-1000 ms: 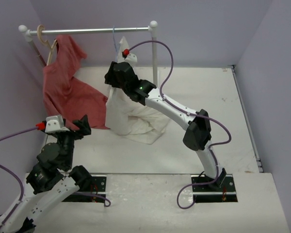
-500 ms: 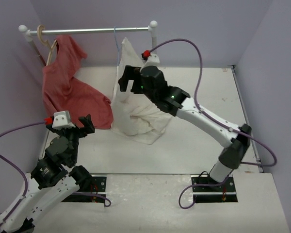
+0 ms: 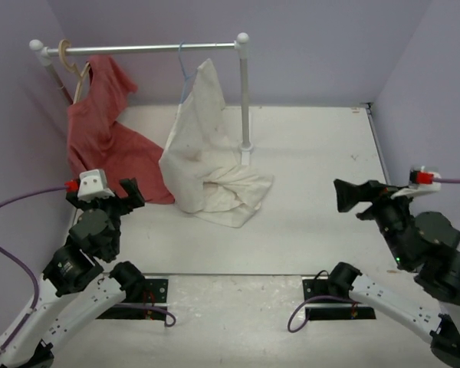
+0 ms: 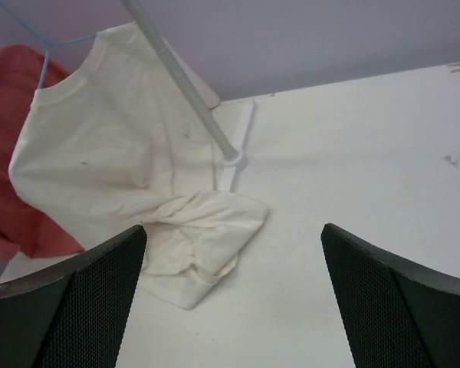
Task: Place the t-shirt on the hanger
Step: Reset both arms
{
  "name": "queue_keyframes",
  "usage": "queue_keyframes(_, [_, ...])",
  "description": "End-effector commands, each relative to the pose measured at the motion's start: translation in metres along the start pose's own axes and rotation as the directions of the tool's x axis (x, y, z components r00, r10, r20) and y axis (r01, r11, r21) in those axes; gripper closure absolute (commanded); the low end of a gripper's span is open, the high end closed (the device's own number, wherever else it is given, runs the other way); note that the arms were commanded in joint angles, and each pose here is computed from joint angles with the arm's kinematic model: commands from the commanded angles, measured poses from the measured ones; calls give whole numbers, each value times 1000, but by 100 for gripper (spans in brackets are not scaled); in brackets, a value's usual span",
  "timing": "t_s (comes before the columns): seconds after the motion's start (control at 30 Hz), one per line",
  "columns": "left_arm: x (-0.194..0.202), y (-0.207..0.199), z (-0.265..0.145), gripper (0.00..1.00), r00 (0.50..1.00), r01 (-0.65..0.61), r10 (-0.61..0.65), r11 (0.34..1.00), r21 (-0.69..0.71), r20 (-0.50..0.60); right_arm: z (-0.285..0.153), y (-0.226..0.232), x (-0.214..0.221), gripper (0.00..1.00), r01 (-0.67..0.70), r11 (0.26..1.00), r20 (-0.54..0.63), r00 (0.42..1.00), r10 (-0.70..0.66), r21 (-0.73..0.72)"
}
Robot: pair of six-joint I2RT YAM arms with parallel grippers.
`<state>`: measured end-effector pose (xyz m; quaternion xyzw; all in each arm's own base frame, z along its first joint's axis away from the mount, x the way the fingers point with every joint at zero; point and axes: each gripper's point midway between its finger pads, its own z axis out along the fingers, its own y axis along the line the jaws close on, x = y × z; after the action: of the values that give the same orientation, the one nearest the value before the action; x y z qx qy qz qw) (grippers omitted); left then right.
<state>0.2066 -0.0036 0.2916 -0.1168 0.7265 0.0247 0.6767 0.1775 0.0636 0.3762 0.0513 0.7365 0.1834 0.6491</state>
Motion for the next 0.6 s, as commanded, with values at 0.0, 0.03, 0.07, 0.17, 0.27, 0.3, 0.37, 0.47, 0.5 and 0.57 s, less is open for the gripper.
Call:
queue_keyframes(0.0, [-25, 21, -8, 0, 995, 70, -64, 995, -69, 79, -42, -68, 14, 1, 105, 984, -32, 994, -102, 147])
queue_keyframes(0.03, [-25, 21, -10, 0, 991, 94, -89, 994, -47, 97, -50, -75, 13, 1, 86, 984, -20, 996, -84, 156])
queue_keyframes(0.07, [-25, 18, -11, 0, 987, 118, -115, 993, -14, 116, -57, -84, 13, 1, 70, 983, -9, 998, -70, 168])
queue_keyframes(0.17, [-23, 11, -16, 0, 977, 149, -159, 986, 78, 145, -72, -99, 14, 1, 21, 984, 24, 999, -25, 177])
queue_keyframes(0.27, [-25, 12, -21, 0, 971, 162, -177, 981, 106, 160, -74, -102, 22, 1, -2, 986, 32, 999, -3, 166])
queue_keyframes(0.3, [-24, 13, -21, 0, 970, 169, -183, 980, 102, 159, -72, -101, 26, 1, 0, 986, 23, 1000, -3, 165])
queue_keyframes(0.37, [-24, 12, -22, 0, 969, 173, -190, 978, 114, 157, -68, -100, 33, 1, 6, 985, 4, 1000, -7, 172])
queue_keyframes(0.47, [-22, 10, -20, 0, 972, 163, -179, 980, 113, 153, -64, -102, 35, 1, 4, 981, 3, 1000, -5, 196])
queue_keyframes(0.5, [-21, 10, -19, 0, 973, 160, -175, 981, 108, 149, -65, -103, 35, 1, 3, 979, 5, 1000, -4, 202])
queue_keyframes(0.57, [-20, 9, -19, 0, 975, 156, -170, 982, 105, 145, -65, -105, 34, 1, -4, 978, 18, 1000, 1, 210])
